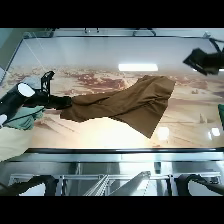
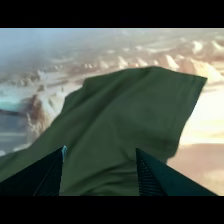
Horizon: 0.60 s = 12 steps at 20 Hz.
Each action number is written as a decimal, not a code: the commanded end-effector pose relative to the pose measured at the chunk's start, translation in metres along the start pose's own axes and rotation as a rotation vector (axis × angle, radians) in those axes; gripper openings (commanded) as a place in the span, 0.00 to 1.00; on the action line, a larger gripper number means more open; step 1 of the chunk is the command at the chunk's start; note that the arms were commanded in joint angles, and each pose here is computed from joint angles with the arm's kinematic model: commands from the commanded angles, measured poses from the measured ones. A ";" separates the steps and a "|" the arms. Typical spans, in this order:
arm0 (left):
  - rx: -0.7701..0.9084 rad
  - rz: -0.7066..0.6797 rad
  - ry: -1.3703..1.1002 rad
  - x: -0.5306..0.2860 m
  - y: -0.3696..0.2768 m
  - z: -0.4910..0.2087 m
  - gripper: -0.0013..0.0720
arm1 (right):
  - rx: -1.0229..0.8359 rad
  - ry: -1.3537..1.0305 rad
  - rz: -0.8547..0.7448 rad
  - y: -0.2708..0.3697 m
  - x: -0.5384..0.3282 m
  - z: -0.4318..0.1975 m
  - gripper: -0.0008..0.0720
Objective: Fold the shirts.
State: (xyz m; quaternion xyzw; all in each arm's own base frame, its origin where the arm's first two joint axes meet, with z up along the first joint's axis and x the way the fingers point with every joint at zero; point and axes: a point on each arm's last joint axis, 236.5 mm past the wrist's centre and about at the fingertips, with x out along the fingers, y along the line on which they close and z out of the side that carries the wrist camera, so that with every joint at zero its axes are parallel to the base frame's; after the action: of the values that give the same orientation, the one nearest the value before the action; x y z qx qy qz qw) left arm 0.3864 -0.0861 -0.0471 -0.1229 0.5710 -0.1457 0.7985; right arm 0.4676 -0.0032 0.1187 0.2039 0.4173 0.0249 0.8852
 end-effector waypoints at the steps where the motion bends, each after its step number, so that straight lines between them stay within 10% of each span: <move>1: -0.004 0.001 -0.020 -0.006 0.006 0.020 0.05 | 0.026 0.114 -0.089 -0.045 -0.016 -0.080 0.70; 12: 0.029 -0.010 -0.026 -0.007 -0.007 0.026 0.05 | 0.465 0.415 0.010 -0.050 0.001 -0.304 0.71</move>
State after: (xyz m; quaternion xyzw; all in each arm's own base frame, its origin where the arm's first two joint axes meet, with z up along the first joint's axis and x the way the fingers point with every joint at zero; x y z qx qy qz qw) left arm 0.4078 -0.0872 -0.0306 -0.1176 0.5579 -0.1540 0.8070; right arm 0.2459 0.0280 -0.0553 0.3416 0.5778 -0.0331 0.7405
